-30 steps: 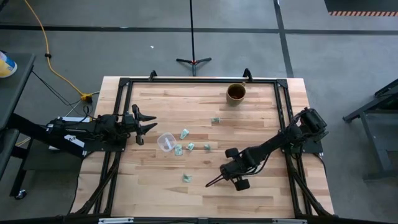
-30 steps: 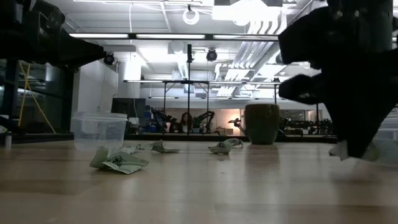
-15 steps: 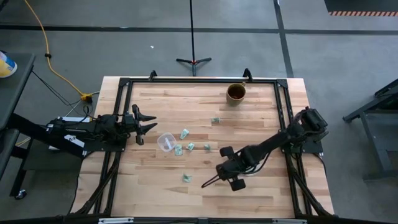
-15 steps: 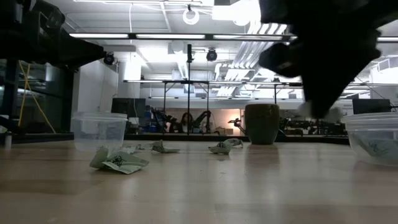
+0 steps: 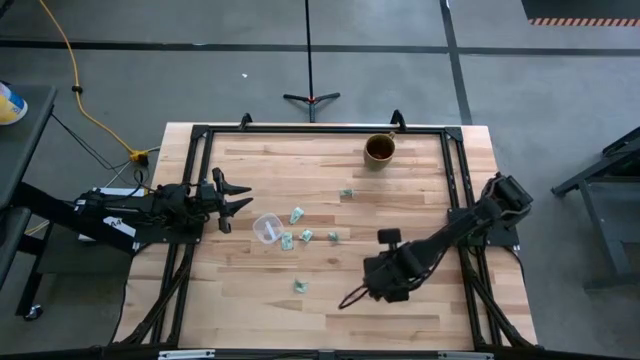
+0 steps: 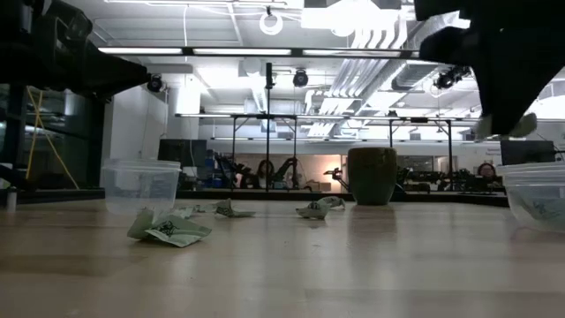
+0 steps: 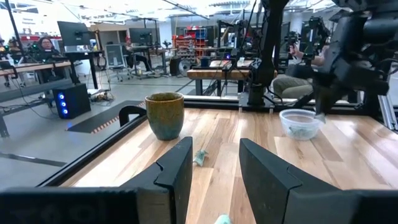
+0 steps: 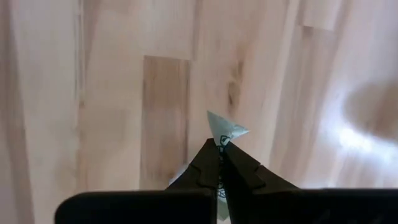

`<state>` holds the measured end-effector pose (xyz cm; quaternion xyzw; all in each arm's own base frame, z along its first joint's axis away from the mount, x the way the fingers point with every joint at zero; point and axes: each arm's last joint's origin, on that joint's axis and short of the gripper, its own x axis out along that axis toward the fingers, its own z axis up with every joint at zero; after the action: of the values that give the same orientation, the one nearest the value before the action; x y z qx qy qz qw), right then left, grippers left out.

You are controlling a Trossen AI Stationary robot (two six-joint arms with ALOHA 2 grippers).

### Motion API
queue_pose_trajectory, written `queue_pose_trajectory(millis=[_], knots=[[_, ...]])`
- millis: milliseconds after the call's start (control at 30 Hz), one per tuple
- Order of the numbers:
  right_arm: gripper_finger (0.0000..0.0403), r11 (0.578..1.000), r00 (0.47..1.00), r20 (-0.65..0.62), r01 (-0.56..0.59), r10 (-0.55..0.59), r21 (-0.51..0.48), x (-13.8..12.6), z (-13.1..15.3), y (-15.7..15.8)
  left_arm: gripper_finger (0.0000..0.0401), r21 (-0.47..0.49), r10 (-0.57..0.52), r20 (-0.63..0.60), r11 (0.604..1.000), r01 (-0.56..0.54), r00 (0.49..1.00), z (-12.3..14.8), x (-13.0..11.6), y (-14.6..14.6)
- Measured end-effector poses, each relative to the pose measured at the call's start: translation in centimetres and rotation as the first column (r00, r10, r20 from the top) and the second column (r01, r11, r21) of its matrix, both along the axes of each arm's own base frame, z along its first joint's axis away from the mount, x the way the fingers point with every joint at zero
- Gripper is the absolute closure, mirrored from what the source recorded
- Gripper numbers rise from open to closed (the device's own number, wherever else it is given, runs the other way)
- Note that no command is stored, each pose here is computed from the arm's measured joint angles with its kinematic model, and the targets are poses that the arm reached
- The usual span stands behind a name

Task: Pick and place Stevia / Truvia into bins
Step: Put the stevia packet into the round transparent container

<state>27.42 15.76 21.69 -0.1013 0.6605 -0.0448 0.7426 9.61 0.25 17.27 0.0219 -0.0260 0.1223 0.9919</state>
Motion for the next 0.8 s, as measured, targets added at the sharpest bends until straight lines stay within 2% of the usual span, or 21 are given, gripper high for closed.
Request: queue_pose_trajectory(millis=[200, 333, 400, 533, 667, 800], knots=[[0.0401, 0.987, 0.989, -0.067, 0.128, -0.135, -0.093, -2.1, 0.7, -0.3, 0.0235, 0.000, 0.000, 0.000, 1.000, 0.000, 1.000, 0.0, 0.0, 0.0], [0.0401, 0.990, 0.982, -0.128, 0.134, -0.140, -0.052, -2.8, -0.3, -0.1, 0.0235, 0.000, 0.000, 0.000, 1.000, 0.000, 1.000, 0.0, 0.0, 0.0], [0.0397, 0.987, 0.977, -0.147, 0.145, -0.154, -0.068, -3.1, -1.1, -0.3, 0.0235, 0.000, 0.000, 0.001, 1.000, 0.000, 1.000, 0.0, 0.0, 0.0], [0.0378, 0.962, 0.963, -0.123, 0.222, -0.242, -0.157, -3.7, -2.3, -1.4, 0.0235, 0.000, 0.000, 0.003, 1.000, 0.000, 1.000, 0.0, 0.0, 0.0], [0.0337, 0.964, 0.965, -0.077, 0.243, -0.252, -0.112, -3.5, -2.2, -1.8, 0.0235, 0.000, 0.000, 0.003, 1.000, 0.000, 1.000, 0.0, 0.0, 0.0], [0.0289, 0.981, 0.982, 0.055, 0.183, -0.180, -0.062, -3.2, -0.7, -1.8, 0.0235, 0.000, 0.000, 0.003, 1.000, 0.000, 1.000, 0.0, 0.0, 0.0]])
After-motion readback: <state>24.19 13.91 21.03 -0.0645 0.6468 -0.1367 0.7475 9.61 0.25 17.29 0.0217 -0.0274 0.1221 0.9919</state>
